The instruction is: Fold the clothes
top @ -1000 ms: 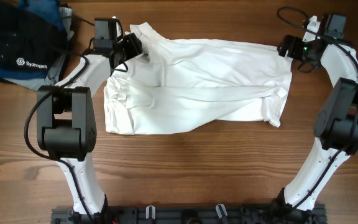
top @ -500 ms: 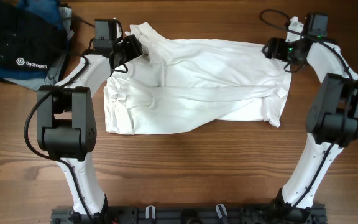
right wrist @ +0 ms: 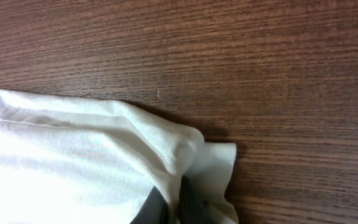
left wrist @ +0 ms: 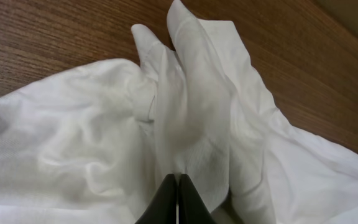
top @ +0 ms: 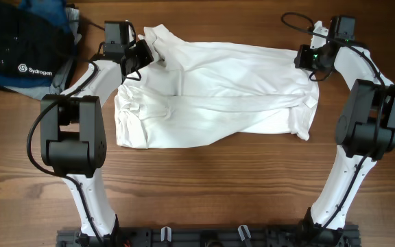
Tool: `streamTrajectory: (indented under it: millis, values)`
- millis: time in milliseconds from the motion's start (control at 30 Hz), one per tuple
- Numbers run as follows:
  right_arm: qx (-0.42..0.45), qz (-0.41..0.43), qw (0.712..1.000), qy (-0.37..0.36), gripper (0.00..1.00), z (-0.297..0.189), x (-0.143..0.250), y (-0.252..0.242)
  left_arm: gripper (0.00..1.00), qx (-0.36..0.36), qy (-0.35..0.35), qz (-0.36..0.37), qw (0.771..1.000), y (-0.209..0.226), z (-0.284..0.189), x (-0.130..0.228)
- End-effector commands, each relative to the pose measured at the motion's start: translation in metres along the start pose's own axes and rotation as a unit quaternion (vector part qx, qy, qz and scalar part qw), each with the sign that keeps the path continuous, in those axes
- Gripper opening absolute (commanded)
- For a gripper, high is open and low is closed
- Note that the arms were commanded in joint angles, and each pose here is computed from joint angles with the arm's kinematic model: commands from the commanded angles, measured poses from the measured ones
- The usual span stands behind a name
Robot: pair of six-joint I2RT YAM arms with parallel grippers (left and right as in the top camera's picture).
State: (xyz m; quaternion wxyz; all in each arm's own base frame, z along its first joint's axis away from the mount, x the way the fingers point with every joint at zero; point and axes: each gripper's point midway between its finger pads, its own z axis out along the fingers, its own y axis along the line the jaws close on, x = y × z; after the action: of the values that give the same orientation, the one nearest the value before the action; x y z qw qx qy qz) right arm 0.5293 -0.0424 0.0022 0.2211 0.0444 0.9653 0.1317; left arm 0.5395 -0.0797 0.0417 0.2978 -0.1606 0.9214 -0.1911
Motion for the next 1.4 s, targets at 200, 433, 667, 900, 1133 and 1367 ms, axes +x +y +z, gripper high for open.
streamTrajectory:
  millis: [200,433,667,900,1133,1367]
  values:
    - [-0.008,0.018,0.999,0.033,0.04,0.018,0.021,-0.002,0.06,0.017,-0.023,0.007,1.000,-0.009,0.001,-0.014]
    - [-0.007,0.008,0.999,0.037,0.11,0.014,0.018,-0.001,0.98,0.016,-0.017,0.005,1.000,-0.003,0.014,-0.007]
    - [0.002,-0.008,0.999,0.047,0.08,0.004,0.013,-0.001,0.64,0.025,-0.007,-0.007,1.000,0.003,0.036,0.004]
    - [0.011,-0.015,0.999,0.045,0.07,-0.004,0.004,-0.002,0.78,0.053,-0.023,-0.024,0.998,-0.009,0.038,-0.008]
    - [0.011,-0.015,0.999,0.045,0.04,-0.004,0.005,-0.002,0.51,0.069,-0.034,-0.021,0.997,-0.022,0.032,-0.024]
    - [0.011,-0.017,0.999,0.043,0.04,-0.004,0.003,-0.002,0.04,0.087,-0.034,-0.030,0.995,-0.033,0.028,-0.031]
